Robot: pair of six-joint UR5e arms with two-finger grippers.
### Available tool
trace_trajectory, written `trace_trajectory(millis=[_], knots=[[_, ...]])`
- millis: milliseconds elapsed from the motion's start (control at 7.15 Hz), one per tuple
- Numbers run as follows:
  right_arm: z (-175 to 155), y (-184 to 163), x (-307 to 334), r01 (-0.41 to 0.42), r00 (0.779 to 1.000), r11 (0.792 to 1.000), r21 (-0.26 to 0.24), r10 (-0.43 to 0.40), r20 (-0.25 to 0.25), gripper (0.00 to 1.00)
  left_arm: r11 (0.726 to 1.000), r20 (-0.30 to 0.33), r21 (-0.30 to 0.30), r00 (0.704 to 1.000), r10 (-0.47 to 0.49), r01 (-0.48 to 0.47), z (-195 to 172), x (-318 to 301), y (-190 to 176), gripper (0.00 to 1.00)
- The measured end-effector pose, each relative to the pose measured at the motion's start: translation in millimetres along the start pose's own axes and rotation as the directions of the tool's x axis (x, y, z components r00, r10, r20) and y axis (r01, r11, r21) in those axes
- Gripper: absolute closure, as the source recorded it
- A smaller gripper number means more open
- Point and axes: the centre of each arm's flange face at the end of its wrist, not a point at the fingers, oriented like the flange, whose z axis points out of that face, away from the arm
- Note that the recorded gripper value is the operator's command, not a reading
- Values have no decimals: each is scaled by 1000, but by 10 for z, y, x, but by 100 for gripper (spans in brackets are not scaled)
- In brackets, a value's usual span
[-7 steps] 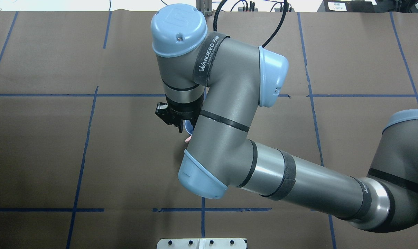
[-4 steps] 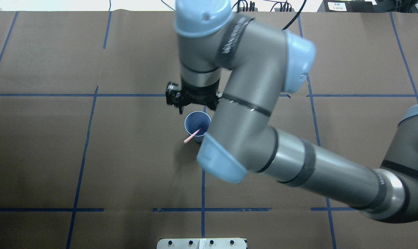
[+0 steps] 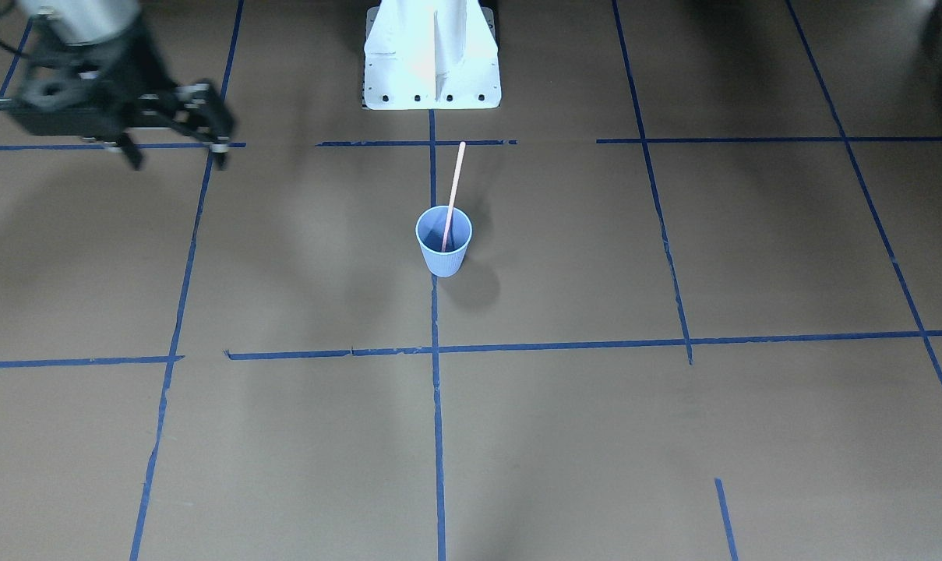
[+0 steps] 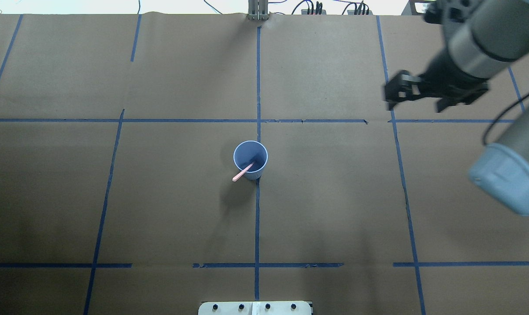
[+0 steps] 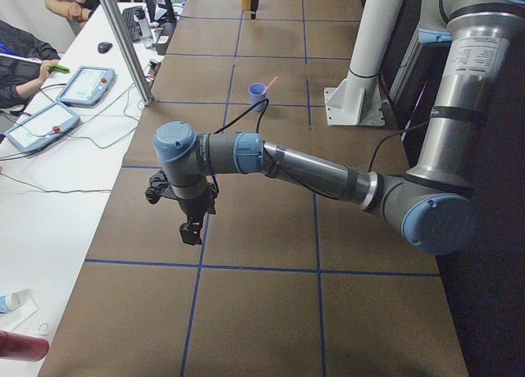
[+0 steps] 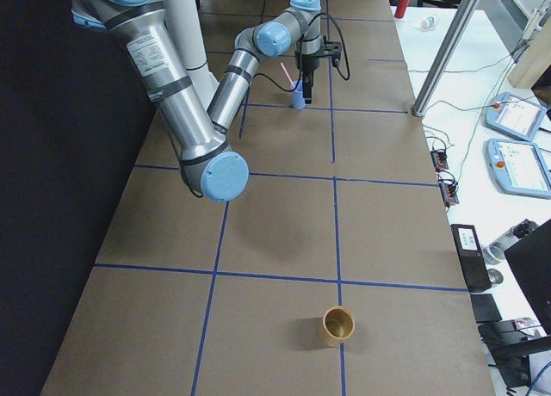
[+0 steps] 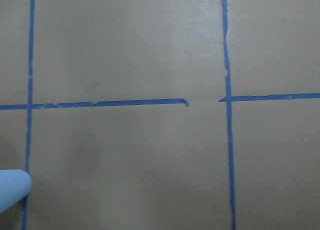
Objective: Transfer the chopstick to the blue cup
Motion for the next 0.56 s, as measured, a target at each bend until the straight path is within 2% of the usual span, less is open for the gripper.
trace_trajectory(millis=[280,420,559], knots=[[89,-107,1305,81,993,996,-39,-85,-85,0,1000,0,-1,1000,-1,1,4,-3,2,0],[103,-205,2011,94,992,994,-61,-99,-82,0,1000,0,-1,1000,-1,1,5,-4,4,0],[153,-233,2803,78,996,994,-76,-81,-37,0,1000,0,-1,1000,-2,2,8,-4,10,0]])
